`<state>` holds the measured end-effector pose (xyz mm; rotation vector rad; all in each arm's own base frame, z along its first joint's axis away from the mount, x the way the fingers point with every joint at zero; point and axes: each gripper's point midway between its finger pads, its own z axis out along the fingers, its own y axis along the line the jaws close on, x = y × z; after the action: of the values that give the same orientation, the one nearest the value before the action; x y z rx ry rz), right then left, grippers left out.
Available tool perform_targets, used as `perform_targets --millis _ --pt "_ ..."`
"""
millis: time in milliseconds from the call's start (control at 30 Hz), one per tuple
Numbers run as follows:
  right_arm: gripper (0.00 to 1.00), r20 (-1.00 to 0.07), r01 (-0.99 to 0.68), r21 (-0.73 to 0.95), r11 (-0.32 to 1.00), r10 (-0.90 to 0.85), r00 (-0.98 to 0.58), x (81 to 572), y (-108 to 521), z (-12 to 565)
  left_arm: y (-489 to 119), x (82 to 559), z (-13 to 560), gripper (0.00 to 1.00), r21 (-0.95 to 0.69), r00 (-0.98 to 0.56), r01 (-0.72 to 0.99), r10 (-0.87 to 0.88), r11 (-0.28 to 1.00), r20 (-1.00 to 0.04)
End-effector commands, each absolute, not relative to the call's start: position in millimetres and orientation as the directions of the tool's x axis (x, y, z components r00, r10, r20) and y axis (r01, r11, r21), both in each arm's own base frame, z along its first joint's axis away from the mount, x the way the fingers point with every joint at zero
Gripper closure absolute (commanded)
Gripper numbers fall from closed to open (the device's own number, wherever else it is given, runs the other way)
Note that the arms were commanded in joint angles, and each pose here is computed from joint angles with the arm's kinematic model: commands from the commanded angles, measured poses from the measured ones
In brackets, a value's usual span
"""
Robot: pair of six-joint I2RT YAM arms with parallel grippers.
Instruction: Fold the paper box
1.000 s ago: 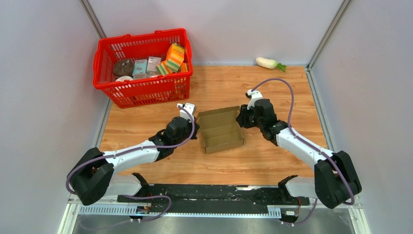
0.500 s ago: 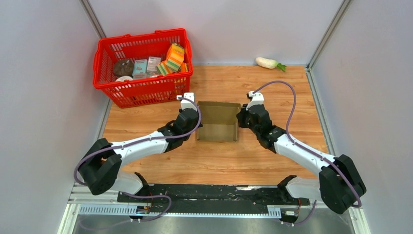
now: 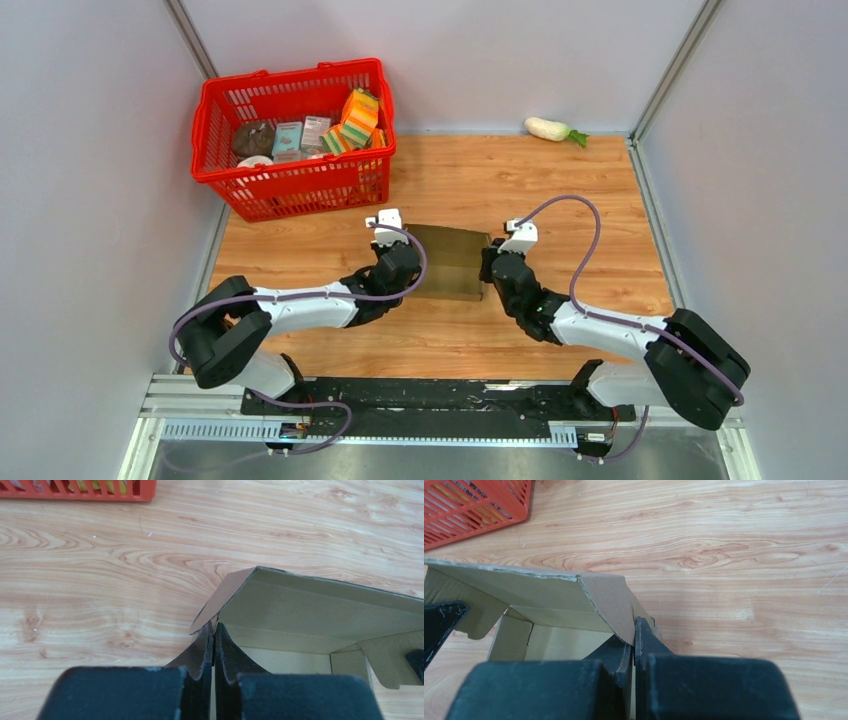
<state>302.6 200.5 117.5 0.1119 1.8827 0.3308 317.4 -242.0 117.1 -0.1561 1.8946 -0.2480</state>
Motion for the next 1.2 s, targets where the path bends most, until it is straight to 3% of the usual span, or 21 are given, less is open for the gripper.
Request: perform_targets --millis 0,367,667,733,867,967,1167 --pt "1.00 -0.909 0.045 0.357 0.933 0.358 -0.213 305.6 181.4 126.4 -221.8 309.4 117.1 1.00 -0.235 -0.269 -0.058 -0.242 0.970 -0.932" --pt "0.98 -0.916 0.102 0.324 0.941 0.339 -0.215 281.7 181.2 92.6 -218.9 294.1 100.8 1.00 -0.243 -0.265 -0.033 -0.243 0.970 -0.933" --pt "0.83 -0.909 0.134 0.286 0.949 0.312 -0.275 254.2 172.2 71.3 -218.7 284.2 85.3 1.00 -0.197 -0.259 -0.026 -0.197 0.980 -0.946" --pt "0.74 -0.902 0.142 0.275 0.951 0.306 -0.304 243.7 165.6 75.5 -218.1 283.5 84.1 1.00 -0.188 -0.254 -0.030 -0.190 0.982 -0.948" --pt "0.43 -0.845 0.155 0.304 0.940 0.341 -0.412 215.1 151.5 82.1 -218.0 281.4 86.6 1.00 -0.171 -0.244 -0.024 -0.172 0.985 -0.955" --pt "0.34 -0.788 0.092 0.361 0.928 0.357 -0.502 191.1 147.4 96.0 -217.1 279.9 90.3 1.00 -0.161 -0.233 -0.024 -0.162 0.987 -0.959" --pt "0.00 -0.650 -0.067 0.573 0.817 0.402 -0.645 162.2 172.2 159.0 -215.7 274.6 91.2 1.00 -0.143 -0.224 -0.020 -0.144 0.990 -0.964"
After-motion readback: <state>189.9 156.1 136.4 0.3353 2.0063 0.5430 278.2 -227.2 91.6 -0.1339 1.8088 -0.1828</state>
